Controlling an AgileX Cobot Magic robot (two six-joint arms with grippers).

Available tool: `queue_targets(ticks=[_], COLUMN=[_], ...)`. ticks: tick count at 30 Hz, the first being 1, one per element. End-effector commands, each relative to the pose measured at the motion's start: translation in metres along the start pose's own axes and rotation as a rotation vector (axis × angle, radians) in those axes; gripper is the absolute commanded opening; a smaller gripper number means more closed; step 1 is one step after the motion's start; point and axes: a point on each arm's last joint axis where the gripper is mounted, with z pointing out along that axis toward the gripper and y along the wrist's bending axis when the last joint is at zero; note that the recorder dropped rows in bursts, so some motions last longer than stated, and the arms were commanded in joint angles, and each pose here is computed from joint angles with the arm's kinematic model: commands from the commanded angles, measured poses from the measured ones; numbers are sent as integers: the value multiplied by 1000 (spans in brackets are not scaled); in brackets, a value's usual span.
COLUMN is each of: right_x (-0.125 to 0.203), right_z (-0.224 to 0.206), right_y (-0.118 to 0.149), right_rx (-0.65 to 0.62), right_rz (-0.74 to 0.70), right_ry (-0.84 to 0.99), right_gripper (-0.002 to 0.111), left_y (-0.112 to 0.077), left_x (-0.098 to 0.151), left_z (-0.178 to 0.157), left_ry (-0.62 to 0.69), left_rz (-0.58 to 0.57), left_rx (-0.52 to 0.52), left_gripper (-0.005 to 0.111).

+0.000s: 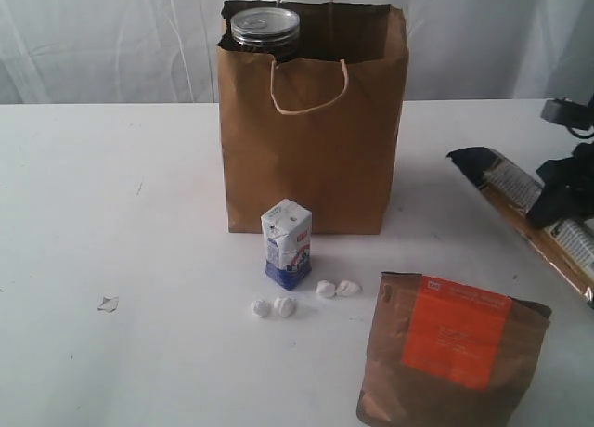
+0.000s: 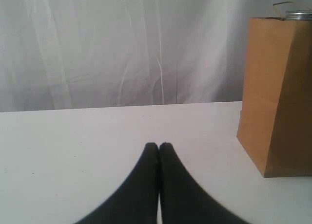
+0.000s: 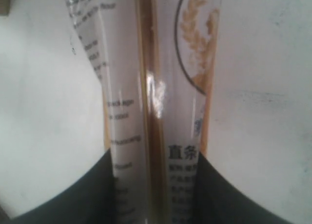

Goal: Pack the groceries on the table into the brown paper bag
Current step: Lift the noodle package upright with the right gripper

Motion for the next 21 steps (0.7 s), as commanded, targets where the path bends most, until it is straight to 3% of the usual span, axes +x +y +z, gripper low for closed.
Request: queue_targets(ticks=[1,6,10,16,21], right_x=[5,2,-9,-28,-41], right_z=[-29,-42,-48,-68,-92], right_y=[-17,-22,-15,-4,3], right_rx=[-105,-197,-283,-433,-591], right_rz=[119,186,148,126,203], right_ry=[-169,-306,-434,-698,-929], right_gripper=[0,0,0,0,0], left_y=[-1,-1,-1,-1,-1], left_x=[1,1,1,1,1], left_z=[0,0,0,0,0], left_ry=[3,3,3,3,3], left_rz=[22,22,22,22,22], left_rx=[11,11,11,11,11], left_gripper=[0,0,0,0,0])
